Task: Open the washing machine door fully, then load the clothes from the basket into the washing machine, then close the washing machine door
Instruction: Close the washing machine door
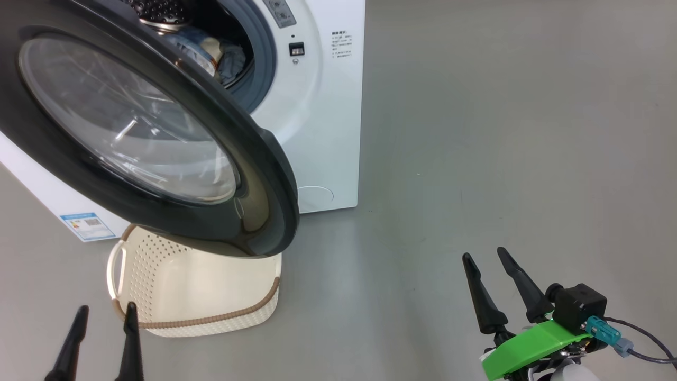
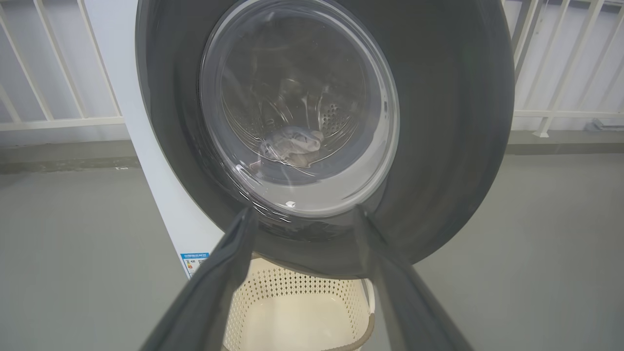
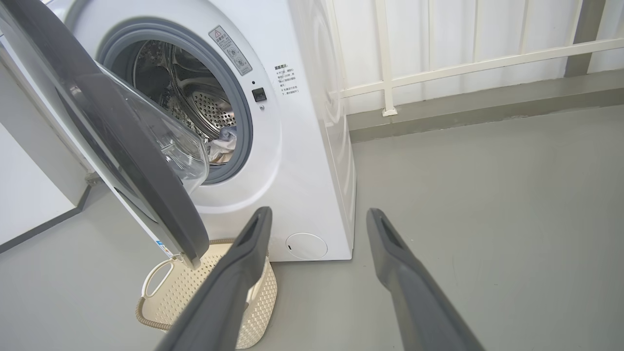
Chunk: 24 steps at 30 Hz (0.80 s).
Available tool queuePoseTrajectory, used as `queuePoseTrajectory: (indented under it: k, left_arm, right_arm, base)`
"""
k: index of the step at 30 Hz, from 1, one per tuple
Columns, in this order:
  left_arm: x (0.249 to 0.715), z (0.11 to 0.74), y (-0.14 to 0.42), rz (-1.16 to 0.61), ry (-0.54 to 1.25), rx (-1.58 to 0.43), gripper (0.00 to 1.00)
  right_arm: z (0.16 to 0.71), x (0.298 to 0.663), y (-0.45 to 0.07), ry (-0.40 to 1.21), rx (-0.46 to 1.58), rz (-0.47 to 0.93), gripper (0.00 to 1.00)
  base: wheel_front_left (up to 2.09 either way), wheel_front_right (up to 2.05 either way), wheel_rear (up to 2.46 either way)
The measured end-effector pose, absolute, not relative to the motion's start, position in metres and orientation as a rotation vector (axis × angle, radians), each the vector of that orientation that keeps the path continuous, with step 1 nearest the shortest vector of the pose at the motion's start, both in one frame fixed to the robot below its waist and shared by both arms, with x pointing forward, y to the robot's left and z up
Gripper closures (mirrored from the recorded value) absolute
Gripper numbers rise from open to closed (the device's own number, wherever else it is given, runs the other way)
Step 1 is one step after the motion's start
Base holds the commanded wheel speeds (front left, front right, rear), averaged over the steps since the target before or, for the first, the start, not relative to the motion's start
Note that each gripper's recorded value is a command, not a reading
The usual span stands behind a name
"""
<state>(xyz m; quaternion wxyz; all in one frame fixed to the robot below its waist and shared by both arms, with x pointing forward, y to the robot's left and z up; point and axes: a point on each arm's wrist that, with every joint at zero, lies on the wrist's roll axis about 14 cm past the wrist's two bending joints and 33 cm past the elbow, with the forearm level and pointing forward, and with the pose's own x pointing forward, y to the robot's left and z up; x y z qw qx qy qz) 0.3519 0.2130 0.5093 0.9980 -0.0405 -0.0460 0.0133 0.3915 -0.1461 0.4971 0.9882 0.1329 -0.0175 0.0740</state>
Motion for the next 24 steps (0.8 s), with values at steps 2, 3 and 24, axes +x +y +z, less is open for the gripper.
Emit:
queuePoseTrajectory:
  k: [2,3,24]
  left_arm:
    - [0.35,0.5065,0.2122,0.03,-0.084,-0.087,0.0]
    - [0.3494,0.5058,0.212,0.031,-0.081,-0.089,0.0]
    - [0.3409,0.5086,0.2165,0.048,-0.09,-0.091,0.0]
  right_arm:
    - [0.4969,0.3914,-0.1464,-0.035,0.267,0.148,0.0]
    - [0.497,0.3913,-0.1463,-0.035,0.267,0.148,0.0]
    - [0.5041,0.3891,-0.1427,-0.053,0.263,0.162,0.0]
  base:
    - [0.0,0.0,0.0]
    - [0.0,0.0,0.0]
    - [0.0,0.0,0.0]
